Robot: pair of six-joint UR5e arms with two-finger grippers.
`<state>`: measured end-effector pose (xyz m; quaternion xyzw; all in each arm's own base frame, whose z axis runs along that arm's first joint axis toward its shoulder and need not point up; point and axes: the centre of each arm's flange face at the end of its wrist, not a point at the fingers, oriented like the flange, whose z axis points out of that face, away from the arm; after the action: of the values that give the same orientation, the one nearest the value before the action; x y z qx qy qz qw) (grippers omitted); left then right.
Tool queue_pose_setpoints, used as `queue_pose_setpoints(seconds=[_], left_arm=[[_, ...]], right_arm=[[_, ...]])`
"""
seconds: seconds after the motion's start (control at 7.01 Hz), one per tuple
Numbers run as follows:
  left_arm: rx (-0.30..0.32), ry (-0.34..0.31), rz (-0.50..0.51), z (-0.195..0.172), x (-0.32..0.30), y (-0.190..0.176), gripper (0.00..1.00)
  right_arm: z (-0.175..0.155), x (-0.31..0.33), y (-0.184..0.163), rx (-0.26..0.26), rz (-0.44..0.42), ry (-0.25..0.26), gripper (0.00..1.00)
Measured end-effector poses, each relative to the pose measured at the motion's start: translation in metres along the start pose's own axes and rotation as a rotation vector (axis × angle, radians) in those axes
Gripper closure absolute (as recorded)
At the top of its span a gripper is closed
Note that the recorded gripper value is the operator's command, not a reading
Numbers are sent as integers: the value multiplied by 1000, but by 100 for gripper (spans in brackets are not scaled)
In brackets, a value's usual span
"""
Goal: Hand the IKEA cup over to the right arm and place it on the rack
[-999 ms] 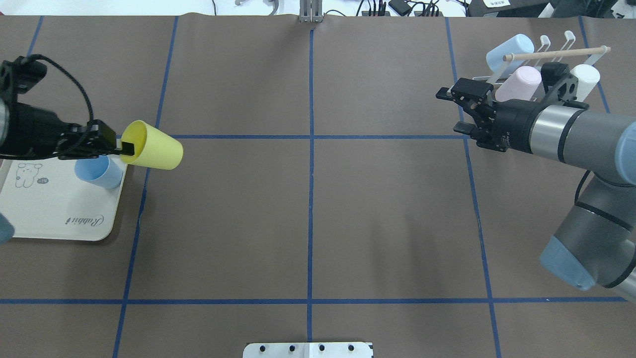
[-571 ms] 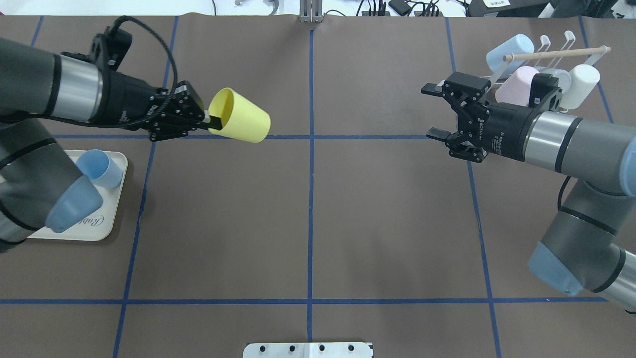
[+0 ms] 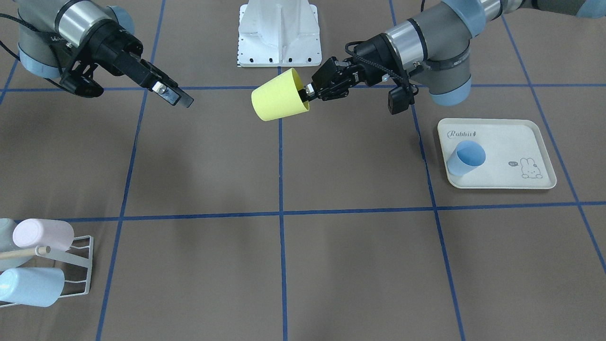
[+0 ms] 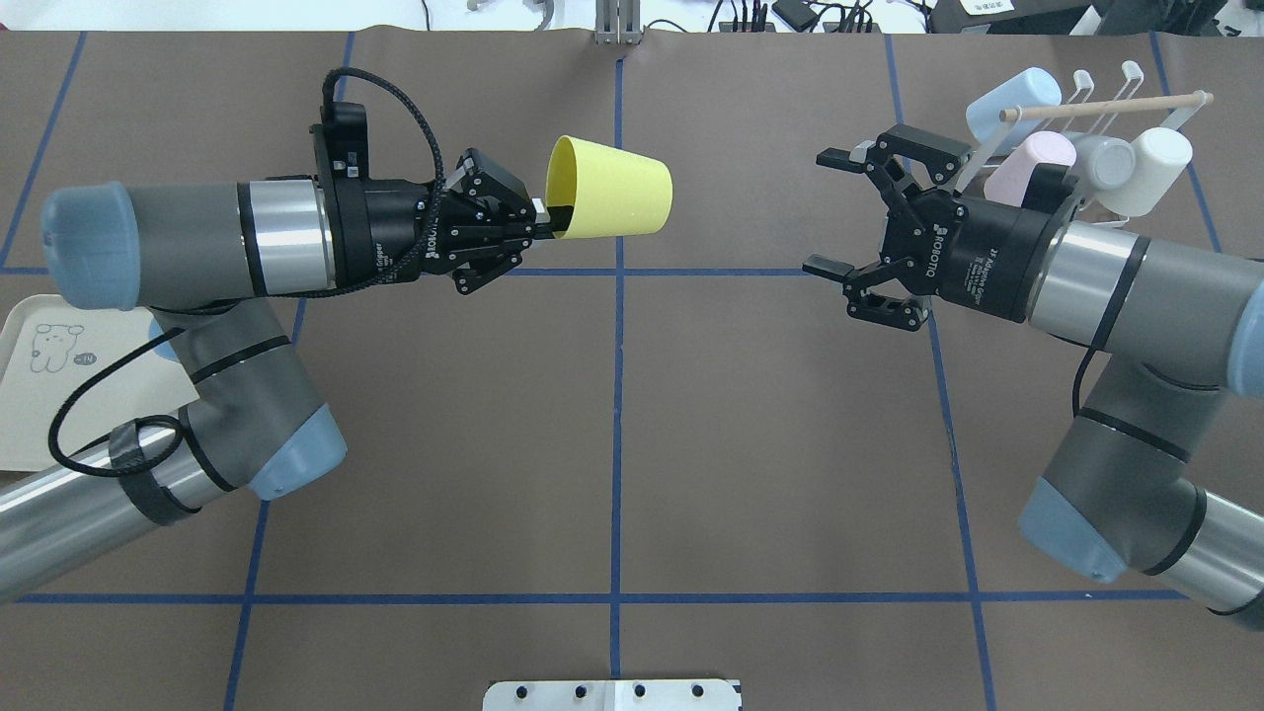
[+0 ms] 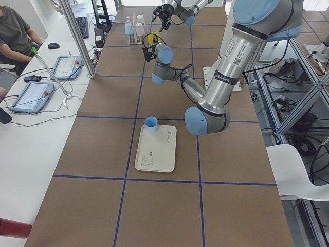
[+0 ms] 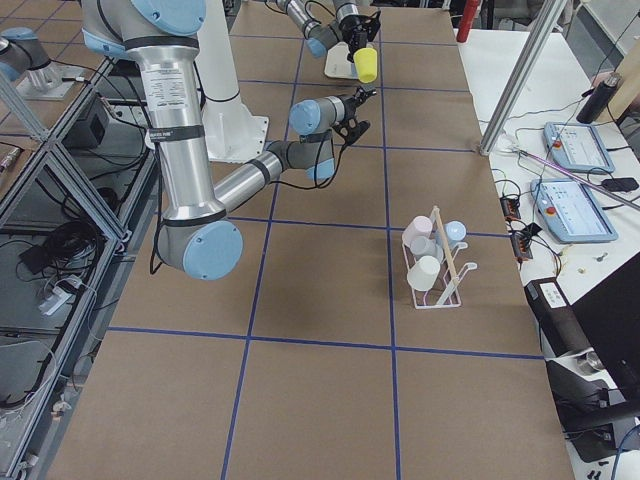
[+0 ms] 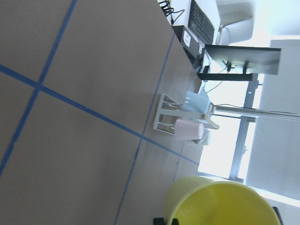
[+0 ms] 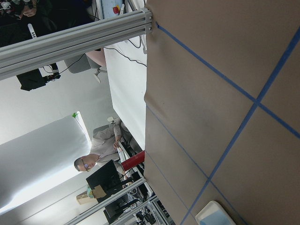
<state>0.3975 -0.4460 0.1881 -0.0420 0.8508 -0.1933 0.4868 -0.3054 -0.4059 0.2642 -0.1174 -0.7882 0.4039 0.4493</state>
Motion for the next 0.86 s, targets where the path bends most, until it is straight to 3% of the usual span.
queue_pose_setpoints(seconds=[0.29,0.86], left_arm=[[-23,67,-47,15,-4,2,100],[-47,87,-77,42,6,8,100]], right_arm=[[10,-5,15,-36,20,-11,0],[20,-8,33,-70,80,-25,0]])
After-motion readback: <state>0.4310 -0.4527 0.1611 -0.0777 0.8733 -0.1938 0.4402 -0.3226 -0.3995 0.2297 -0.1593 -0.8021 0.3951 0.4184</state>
